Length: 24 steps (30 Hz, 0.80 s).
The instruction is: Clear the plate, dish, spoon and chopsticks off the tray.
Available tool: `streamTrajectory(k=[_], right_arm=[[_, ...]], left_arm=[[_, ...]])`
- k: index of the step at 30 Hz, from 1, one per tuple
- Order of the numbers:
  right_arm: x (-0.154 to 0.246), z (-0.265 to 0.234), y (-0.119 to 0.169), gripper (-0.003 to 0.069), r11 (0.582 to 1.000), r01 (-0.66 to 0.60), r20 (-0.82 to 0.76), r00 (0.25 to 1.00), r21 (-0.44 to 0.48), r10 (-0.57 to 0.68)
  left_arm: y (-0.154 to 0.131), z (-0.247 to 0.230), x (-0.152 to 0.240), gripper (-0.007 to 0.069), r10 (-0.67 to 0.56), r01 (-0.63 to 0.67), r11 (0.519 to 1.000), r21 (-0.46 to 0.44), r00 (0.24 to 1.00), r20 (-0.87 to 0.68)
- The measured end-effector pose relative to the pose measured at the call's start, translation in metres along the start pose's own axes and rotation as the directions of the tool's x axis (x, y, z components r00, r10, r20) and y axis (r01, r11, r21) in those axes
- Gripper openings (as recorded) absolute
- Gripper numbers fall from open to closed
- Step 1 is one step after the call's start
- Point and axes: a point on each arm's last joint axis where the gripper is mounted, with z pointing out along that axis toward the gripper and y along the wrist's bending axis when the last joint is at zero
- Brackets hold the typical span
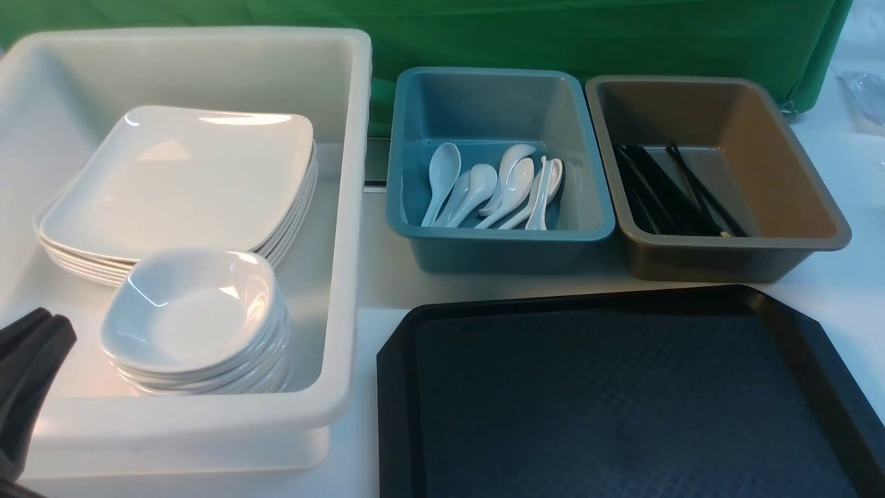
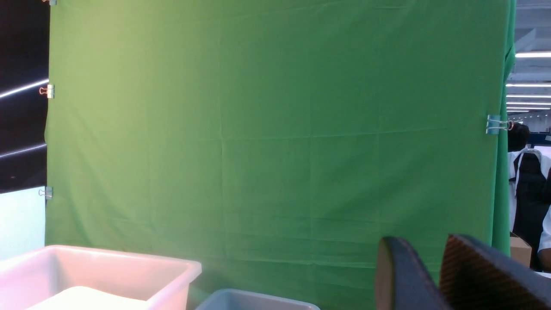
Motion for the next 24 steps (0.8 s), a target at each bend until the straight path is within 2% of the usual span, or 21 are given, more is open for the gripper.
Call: streamTrajectory(k=[4, 8, 12, 15, 19, 24], right_arm=[[0.000, 0.000, 0.000, 0.0213, 1.000, 0.000, 0.000, 1.000, 0.000, 0.000], [0.000, 0.000, 0.000, 0.0219, 1.000, 0.000, 0.000, 1.000, 0.000, 0.000], [0.000, 0.000, 0.000, 0.0234, 1.000, 0.000, 0.000, 1.000, 0.000, 0.000], [0.000, 0.000, 0.000, 0.0234, 1.000, 0.000, 0.000, 1.000, 0.000, 0.000], [0.000, 0.000, 0.000, 0.0235, 1.000, 0.000, 0.000, 1.000, 0.000, 0.000], [0.000, 0.000, 0.000, 0.0237, 1.000, 0.000, 0.000, 1.000, 0.000, 0.000]], left_arm=[[0.000, 0.000, 0.000, 0.0015, 0.009, -0.009, 1.000, -0.004, 1.000, -0.001], [0.003, 0.000, 0.003, 0.0015, -0.080, 0.080, 0.996, -0.043, 0.997, -0.014], [0.006, -0.002, 0.032, 0.0015, -0.272, 0.255, 0.951, -0.173, 0.959, -0.078], [0.006, -0.007, 0.053, 0.0015, -0.331, 0.299, 0.920, -0.252, 0.939, -0.094], [0.004, -0.015, 0.065, 0.0015, -0.319, 0.280, 0.912, -0.300, 0.943, -0.089], [0.002, -0.021, 0.069, 0.0015, -0.262, 0.211, 0.929, -0.305, 0.956, -0.135]])
